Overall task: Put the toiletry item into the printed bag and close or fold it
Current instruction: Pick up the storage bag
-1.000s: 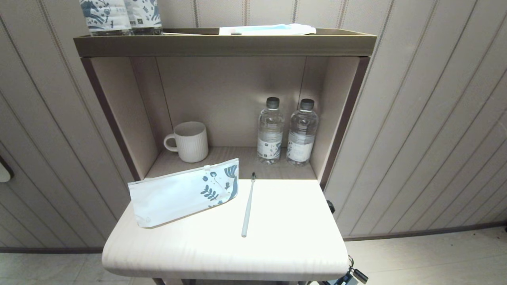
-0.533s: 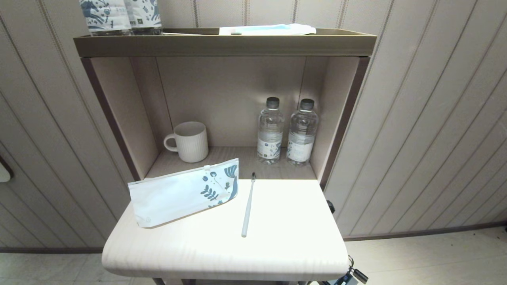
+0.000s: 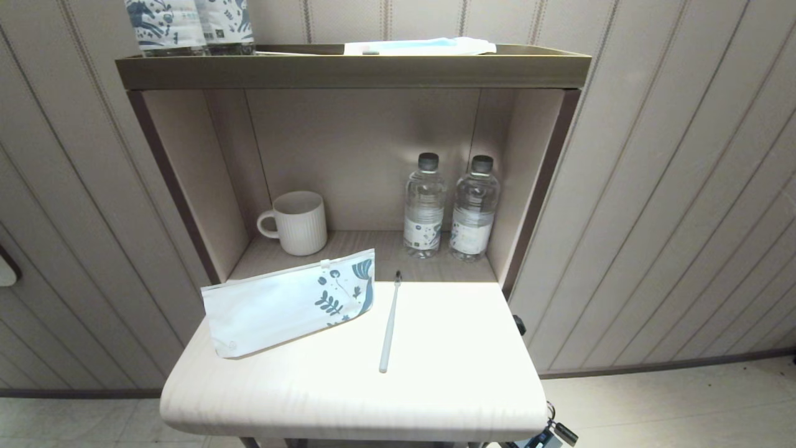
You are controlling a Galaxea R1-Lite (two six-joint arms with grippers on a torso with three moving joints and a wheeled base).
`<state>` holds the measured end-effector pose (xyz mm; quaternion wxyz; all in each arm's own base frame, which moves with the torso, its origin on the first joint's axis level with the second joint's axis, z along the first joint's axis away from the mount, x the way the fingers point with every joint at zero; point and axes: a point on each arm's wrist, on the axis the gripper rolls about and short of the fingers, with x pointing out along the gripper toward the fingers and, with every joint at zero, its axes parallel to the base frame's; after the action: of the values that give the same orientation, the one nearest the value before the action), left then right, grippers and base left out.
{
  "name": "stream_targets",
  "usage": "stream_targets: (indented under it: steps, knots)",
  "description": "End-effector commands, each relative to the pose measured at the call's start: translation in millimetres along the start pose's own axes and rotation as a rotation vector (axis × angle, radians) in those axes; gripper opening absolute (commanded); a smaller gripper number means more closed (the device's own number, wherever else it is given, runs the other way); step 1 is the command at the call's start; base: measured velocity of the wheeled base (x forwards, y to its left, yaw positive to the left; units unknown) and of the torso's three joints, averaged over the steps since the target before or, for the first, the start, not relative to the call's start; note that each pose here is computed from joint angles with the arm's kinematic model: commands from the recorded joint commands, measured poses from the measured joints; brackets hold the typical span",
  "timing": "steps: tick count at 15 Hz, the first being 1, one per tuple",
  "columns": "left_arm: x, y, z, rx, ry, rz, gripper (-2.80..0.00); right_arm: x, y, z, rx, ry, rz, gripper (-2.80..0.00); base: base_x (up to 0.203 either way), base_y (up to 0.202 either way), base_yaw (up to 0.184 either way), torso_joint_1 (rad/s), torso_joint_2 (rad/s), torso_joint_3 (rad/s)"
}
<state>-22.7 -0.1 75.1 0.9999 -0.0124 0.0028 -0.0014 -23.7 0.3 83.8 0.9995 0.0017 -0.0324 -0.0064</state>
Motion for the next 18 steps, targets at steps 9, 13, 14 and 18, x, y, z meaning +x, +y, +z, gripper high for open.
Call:
stream_targets:
  steps: [9, 13, 14, 18]
  knots:
    - [0, 0.0, 0, 0.0, 0.001, 0.0, -2.8, 35, 4, 133, 0.011, 0.052, 0.206, -2.8, 0.0, 0.0, 0.0, 0.0, 0.0, 0.0]
    - [0, 0.0, 0, 0.0, 0.001, 0.0, -2.8, 135, 17, 195, 0.143, 0.131, 0.294, -2.8, 0.0, 0.0, 0.0, 0.0, 0.0, 0.0]
    - [0, 0.0, 0, 0.0, 0.001, 0.0, -2.8, 165, 25, 206, 0.185, 0.157, 0.321, -2.8, 0.0, 0.0, 0.0, 0.0, 0.0, 0.0]
    - [0, 0.0, 0, 0.0, 0.001, 0.0, -2.8, 257, 94, 213, 0.263, 0.383, 0.52, -2.8, 0.0, 0.0, 0.0, 0.0, 0.0, 0.0]
